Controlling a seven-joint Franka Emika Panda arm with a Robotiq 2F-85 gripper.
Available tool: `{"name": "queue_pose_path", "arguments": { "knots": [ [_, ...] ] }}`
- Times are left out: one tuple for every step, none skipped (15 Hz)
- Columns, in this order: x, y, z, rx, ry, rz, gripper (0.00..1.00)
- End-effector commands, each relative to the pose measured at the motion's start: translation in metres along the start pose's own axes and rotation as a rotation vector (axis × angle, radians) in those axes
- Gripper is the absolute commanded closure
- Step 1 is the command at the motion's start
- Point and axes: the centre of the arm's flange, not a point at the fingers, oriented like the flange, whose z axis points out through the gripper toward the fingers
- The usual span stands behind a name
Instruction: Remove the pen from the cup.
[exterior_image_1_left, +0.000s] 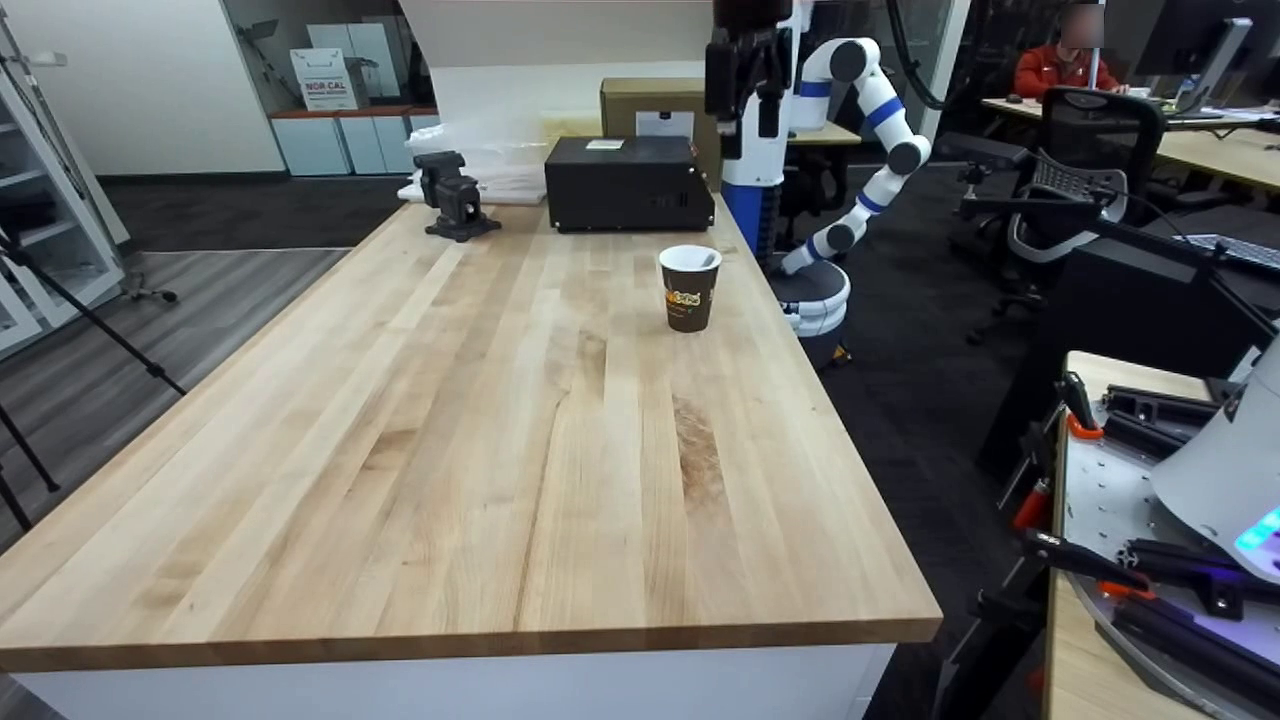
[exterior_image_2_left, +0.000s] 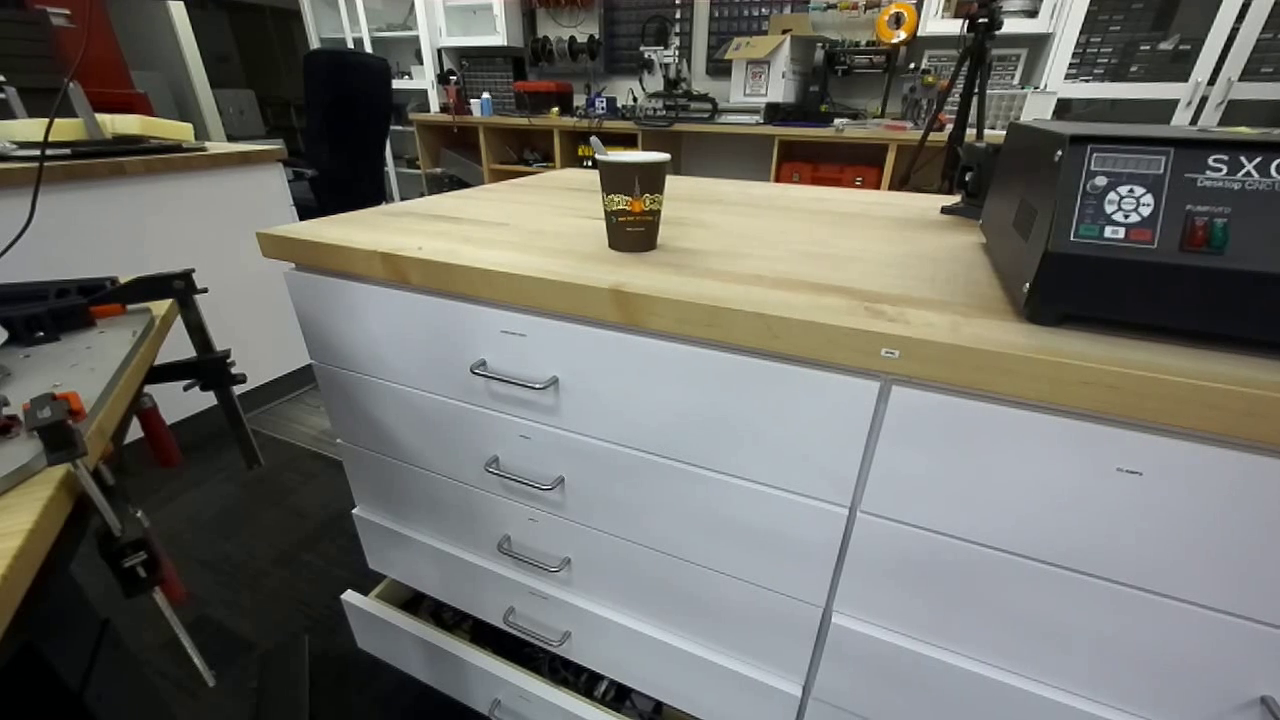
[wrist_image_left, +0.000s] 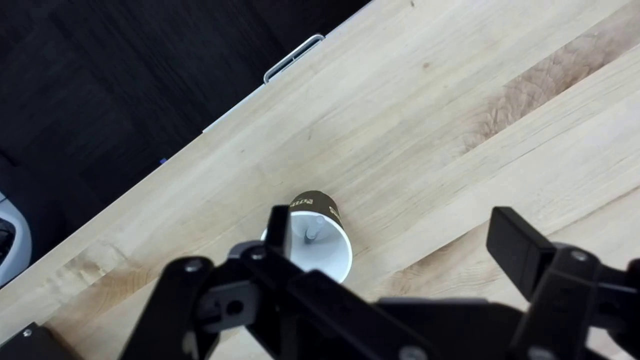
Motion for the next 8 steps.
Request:
{"name": "queue_pose_path", "arguments": {
  "knots": [
    [0.026, 0.009, 0.030, 0.017, -0.064, 0.008, 0.00],
    [0.028, 0.011, 0.041, 0.014, -0.073, 0.010, 0.00],
    [0.029, 0.014, 0.051, 0.016, -0.078, 0.012, 0.00],
    [0.031, 0.016, 0.059, 0.016, -0.085, 0.013, 0.00],
    [0.032, 0.019, 0.064, 0.021, -0.084, 0.017, 0.00],
    [0.033, 0.020, 0.068, 0.026, -0.085, 0.019, 0.00],
    [0.034, 0.022, 0.074, 0.033, -0.076, 0.022, 0.00],
    [0.035, 0.023, 0.076, 0.037, -0.070, 0.023, 0.00]
  ]
}}
